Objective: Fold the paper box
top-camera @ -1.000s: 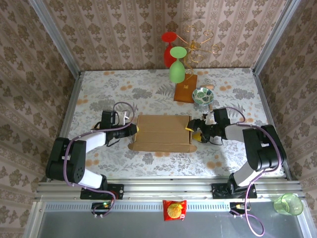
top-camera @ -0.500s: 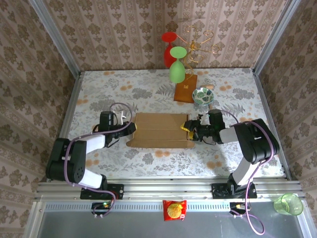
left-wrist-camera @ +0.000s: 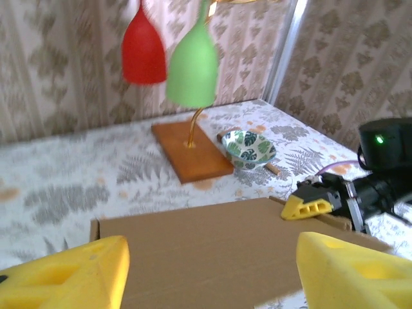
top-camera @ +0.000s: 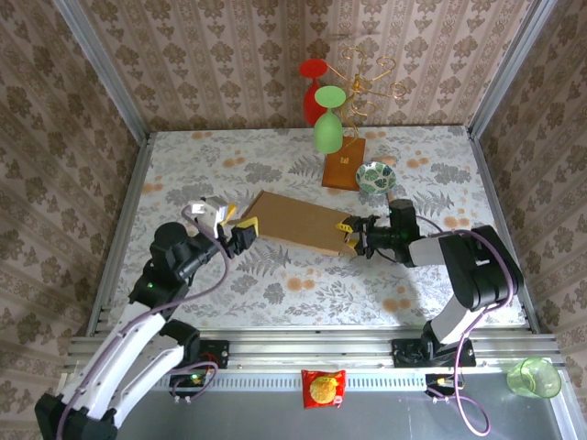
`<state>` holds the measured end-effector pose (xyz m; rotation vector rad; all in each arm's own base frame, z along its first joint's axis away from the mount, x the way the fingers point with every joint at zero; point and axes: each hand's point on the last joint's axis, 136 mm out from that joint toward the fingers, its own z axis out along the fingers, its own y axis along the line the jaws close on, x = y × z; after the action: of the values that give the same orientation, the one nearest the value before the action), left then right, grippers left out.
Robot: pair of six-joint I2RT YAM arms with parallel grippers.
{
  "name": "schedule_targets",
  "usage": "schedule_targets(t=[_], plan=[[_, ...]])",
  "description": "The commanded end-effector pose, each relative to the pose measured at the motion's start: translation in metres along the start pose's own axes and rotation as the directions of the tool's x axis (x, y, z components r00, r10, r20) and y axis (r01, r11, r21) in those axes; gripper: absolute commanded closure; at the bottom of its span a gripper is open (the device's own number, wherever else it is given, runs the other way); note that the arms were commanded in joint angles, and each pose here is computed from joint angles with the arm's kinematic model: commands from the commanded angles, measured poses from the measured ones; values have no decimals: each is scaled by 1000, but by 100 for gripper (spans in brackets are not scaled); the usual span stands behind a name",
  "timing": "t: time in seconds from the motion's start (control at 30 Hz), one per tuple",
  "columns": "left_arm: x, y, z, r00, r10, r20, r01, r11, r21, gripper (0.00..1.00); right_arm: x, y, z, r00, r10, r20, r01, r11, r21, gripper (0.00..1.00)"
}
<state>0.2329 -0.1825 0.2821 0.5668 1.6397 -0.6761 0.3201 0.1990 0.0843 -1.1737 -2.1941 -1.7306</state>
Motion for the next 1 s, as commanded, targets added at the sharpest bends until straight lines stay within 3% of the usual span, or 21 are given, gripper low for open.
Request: schedule_targets(t=[0.0,0.1,0.17,0.2,0.27,0.33,0.4,0.5,0.53,0.67,0.8,0.9,0.97], plan=[[20,-1,-4,982,159,-99,-163,986,-32,27,15,18,-11,991,122,-49,-123,992,-17,62],[14,-8,1,994,106,-39,-108,993,-50,26,19,27,-23,990,138,-32,-138,990,-20,62],[12,13,4,998,-58,8,59,979,-195,29,21,32,-30,989,147,-23,-147,988,-35,63],[14,28,3,987,-156,27,157,946,-284,29,21,34,-34,988,156,-21,-157,987,-38,63],[21,58,-8,935,-344,80,341,819,-461,29,21,35,-40,986,165,-14,-166,985,-46,63],[23,78,-20,879,-460,129,449,703,-552,32,20,35,-45,984,180,-4,-180,982,-52,63],[24,92,-26,804,-564,188,560,612,-558,34,22,36,-50,983,183,-1,-183,981,-64,63],[32,110,-19,653,-720,236,727,508,-462,42,23,38,-55,981,196,10,-195,978,-77,64],[32,112,-13,636,-741,214,744,516,-425,45,23,39,-56,980,197,16,-195,977,-82,64],[23,98,8,795,-600,82,595,748,-293,45,24,44,-60,978,207,31,-203,974,-96,64],[25,77,18,901,-429,61,433,884,-176,46,25,47,-61,976,214,34,-210,973,-98,65],[28,61,25,925,-368,94,377,921,-98,33,25,48,-62,974,223,33,-219,970,-103,65],[34,63,29,885,-453,111,463,881,-97,33,25,49,-63,974,224,38,-219,970,-108,65]])
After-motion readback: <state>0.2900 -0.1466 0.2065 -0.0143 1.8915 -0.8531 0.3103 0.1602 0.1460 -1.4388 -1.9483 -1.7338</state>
